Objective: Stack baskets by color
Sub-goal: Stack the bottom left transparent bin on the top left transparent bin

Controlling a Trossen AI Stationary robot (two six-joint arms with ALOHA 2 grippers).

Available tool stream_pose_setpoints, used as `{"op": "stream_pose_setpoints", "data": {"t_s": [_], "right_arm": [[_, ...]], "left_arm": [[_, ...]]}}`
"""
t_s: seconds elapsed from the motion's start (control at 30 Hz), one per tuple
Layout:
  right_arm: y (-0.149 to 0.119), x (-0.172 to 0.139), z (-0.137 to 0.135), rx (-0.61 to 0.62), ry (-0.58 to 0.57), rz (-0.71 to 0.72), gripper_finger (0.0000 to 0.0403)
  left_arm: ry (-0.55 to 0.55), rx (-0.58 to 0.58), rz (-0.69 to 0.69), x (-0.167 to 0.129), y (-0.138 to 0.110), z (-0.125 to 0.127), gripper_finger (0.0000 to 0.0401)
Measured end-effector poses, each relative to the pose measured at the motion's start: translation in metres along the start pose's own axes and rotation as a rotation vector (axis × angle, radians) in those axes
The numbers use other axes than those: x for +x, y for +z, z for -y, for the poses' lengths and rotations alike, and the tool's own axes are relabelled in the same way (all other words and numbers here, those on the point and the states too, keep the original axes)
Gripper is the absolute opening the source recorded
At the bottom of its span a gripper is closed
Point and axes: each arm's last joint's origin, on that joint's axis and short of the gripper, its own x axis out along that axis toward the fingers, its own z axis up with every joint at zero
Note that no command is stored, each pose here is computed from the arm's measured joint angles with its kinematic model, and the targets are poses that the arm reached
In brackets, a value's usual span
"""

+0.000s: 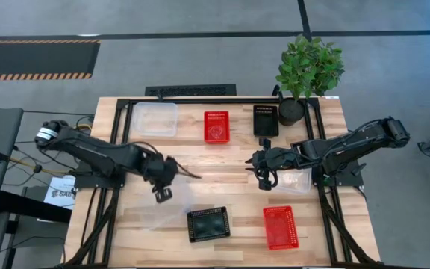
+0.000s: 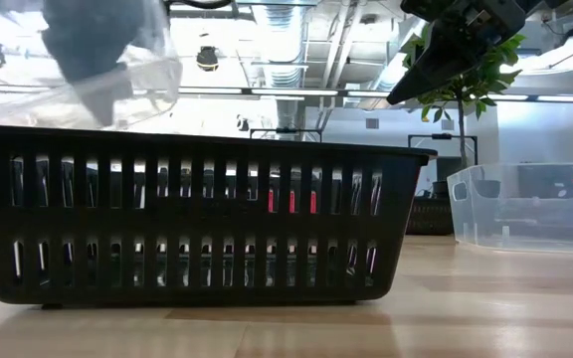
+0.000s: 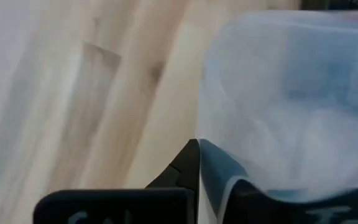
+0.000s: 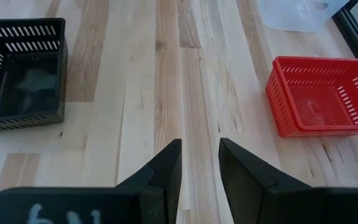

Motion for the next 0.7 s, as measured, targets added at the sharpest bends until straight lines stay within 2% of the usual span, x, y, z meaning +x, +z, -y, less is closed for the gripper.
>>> {"op": "stream_pose_setpoints", "data": {"t_s": [0.13,0.33,0.47,0.7], "right_arm": [[0.0,0.0,0.0,0.0,0.0,0.001,0.0127],[0.002,0.0,0.0,0.004,0.001,0.02,0.0127],[0.006,0.0,0.0,-0.02,0.003,0.059,0.0127],[0.013,-0.001,0.0,-0.045,0.002,0.131,0.0127]], "left_arm": [[0.006,-0.124,0.041,-0.009,0.007,-0.015,0.0],[0.06,-0.332,0.014,-0.011,0.011,-0.037,0.0],[0.065,-0.377,0.002,-0.012,0.016,-0.05,0.0],[0.057,-0.432,0.079,-0.014,0.029,-0.069,0.0]]}}
